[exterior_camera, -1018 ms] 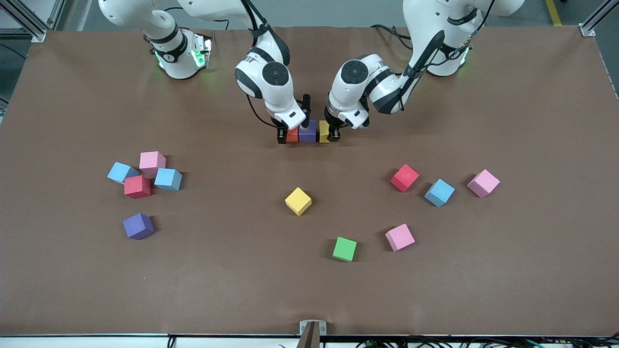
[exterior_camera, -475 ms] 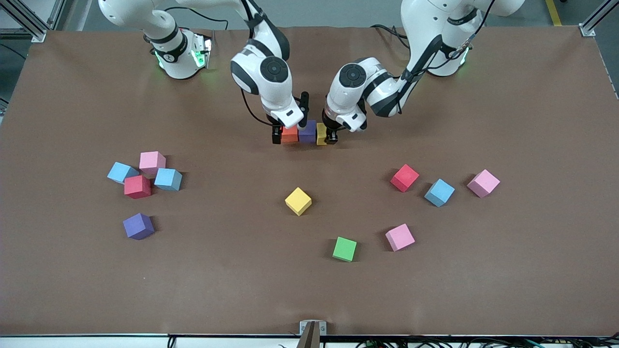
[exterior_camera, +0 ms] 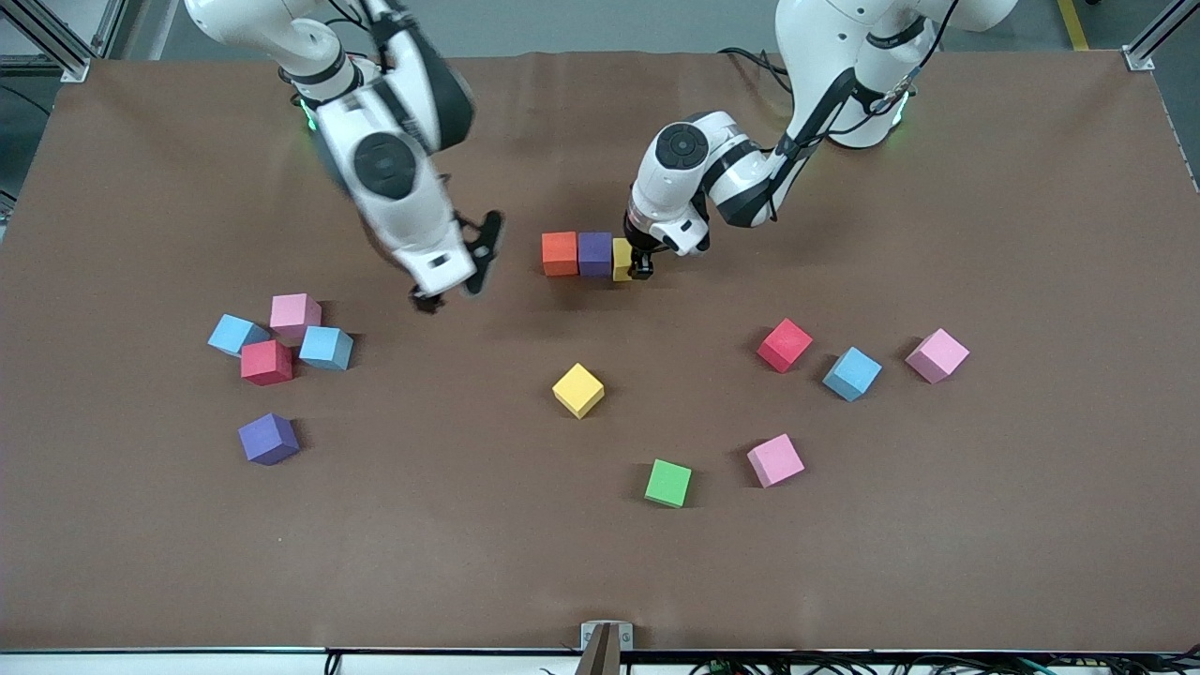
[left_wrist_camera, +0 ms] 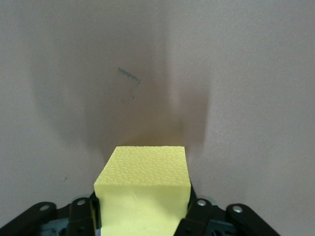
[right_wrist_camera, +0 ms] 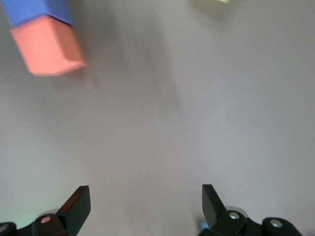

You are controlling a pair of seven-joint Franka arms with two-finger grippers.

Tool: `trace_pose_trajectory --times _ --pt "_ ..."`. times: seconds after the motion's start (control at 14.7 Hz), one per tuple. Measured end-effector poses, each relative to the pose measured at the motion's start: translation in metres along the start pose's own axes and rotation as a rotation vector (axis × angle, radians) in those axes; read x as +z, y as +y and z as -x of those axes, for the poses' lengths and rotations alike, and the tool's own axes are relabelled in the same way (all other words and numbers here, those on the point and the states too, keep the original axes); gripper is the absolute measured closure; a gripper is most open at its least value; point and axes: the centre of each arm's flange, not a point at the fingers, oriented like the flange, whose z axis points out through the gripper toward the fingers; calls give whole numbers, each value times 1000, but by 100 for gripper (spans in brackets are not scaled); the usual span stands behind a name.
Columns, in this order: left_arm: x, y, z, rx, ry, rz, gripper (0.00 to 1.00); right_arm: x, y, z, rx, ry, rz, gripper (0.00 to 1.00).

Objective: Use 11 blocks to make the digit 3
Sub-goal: 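Release yellow with the left gripper while the right gripper reaches the purple block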

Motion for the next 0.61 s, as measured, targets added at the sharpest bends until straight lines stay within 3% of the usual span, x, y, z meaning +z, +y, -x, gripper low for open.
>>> trace_pose_trajectory --times 0.27,0.41,0.61 --pt "14 -18 7 74 23 -10 1 -18 104 114 154 40 15 0" --pt "12 -16 9 74 23 -8 0 0 145 153 232 36 2 0" --pt "-5 -3 20 72 94 -32 0 40 195 185 312 25 -16 0"
